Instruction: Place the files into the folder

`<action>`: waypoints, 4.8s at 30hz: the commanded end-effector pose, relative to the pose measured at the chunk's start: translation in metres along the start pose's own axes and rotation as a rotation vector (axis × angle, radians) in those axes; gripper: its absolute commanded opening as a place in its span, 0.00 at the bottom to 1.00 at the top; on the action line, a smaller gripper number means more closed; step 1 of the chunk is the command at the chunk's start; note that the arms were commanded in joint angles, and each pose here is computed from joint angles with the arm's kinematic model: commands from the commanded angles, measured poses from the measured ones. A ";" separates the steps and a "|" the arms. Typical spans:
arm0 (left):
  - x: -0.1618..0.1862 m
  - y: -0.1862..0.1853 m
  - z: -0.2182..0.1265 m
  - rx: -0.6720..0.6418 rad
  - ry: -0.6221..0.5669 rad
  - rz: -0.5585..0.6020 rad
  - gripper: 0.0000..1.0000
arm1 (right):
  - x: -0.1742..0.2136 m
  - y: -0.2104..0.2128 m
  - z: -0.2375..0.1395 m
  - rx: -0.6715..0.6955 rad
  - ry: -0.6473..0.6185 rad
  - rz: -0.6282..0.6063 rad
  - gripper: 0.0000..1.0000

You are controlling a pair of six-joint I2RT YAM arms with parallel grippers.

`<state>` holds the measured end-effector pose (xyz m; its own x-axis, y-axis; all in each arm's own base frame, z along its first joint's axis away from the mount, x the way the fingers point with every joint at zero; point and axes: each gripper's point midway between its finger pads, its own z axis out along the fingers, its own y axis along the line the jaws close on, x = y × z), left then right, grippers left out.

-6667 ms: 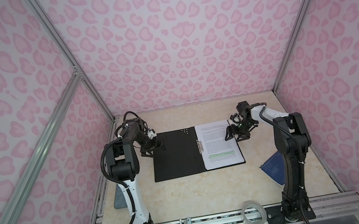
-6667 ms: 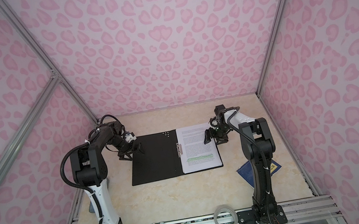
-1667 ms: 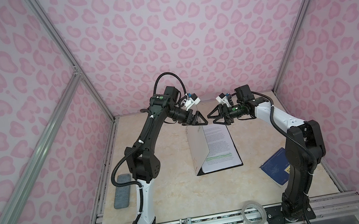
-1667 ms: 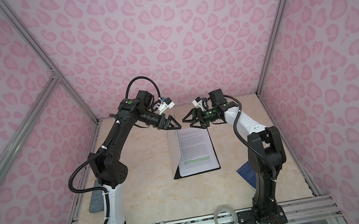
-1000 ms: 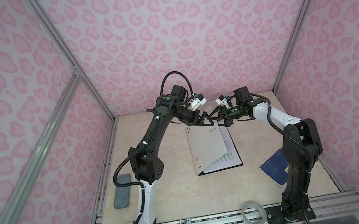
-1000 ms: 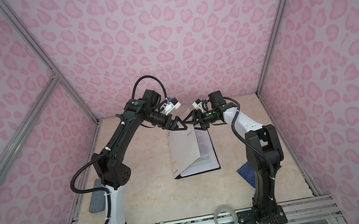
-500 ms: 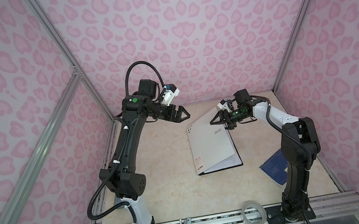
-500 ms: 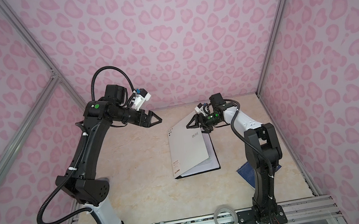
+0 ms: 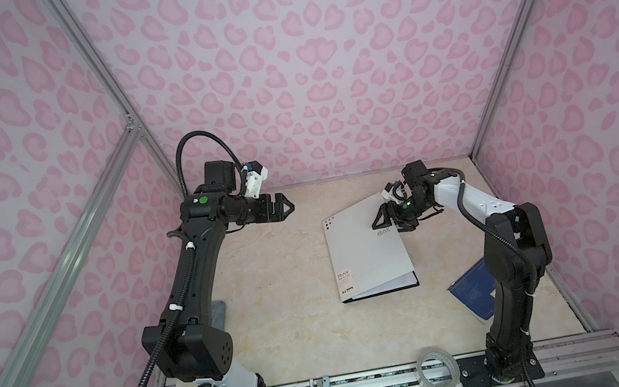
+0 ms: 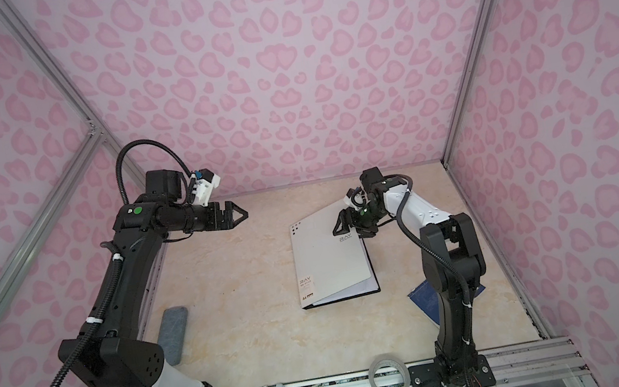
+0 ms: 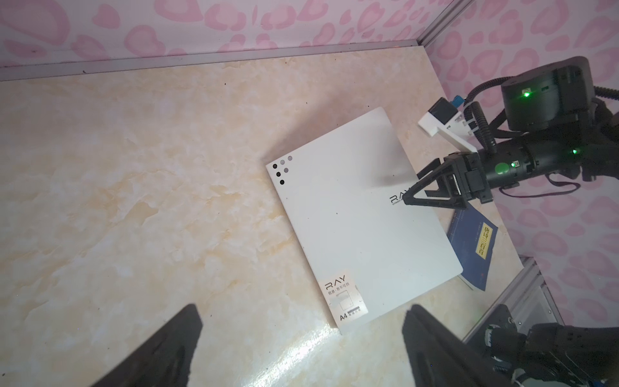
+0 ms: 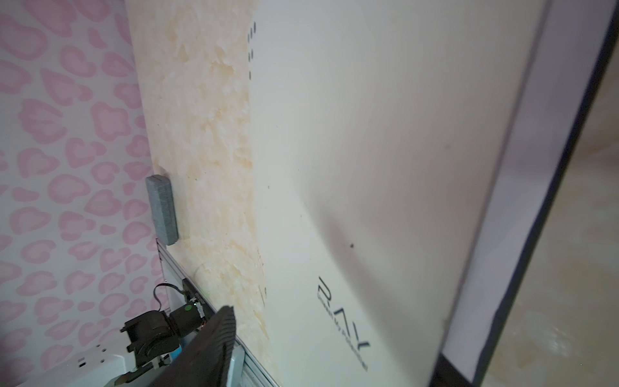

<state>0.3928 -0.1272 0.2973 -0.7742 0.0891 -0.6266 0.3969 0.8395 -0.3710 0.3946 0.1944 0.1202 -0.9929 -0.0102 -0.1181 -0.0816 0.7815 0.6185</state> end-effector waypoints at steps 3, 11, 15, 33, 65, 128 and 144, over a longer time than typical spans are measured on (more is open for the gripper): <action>0.001 0.005 -0.001 0.050 -0.061 -0.012 0.98 | 0.018 -0.044 0.011 0.254 0.047 -0.005 0.73; 0.042 0.024 0.030 0.043 0.078 -0.062 0.98 | 0.039 -0.080 0.030 0.432 0.086 -0.001 0.73; 0.059 0.025 0.038 0.061 0.116 -0.078 0.98 | 0.043 -0.086 0.030 0.475 0.081 -0.001 0.74; 0.072 0.028 0.048 0.077 0.187 -0.097 0.98 | 0.038 -0.083 0.052 0.353 0.071 0.048 0.77; 0.069 0.059 0.058 -0.057 0.238 -0.108 0.99 | 0.024 -0.015 0.097 0.301 0.086 -0.032 0.75; 0.142 0.187 0.019 -0.645 -0.790 -0.014 0.98 | 0.032 -0.163 -0.151 0.762 -1.251 -0.286 0.99; 0.129 0.188 0.044 -0.628 -0.663 0.023 0.98 | 0.008 -0.183 -0.121 0.690 -1.175 -0.294 0.99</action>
<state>0.3878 0.0195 0.1172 -0.2408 -0.0799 -0.9673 -0.0933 0.9939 -0.0588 0.3910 -0.0274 0.1023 -0.2591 0.0305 -0.9654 0.1452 0.9894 -0.0078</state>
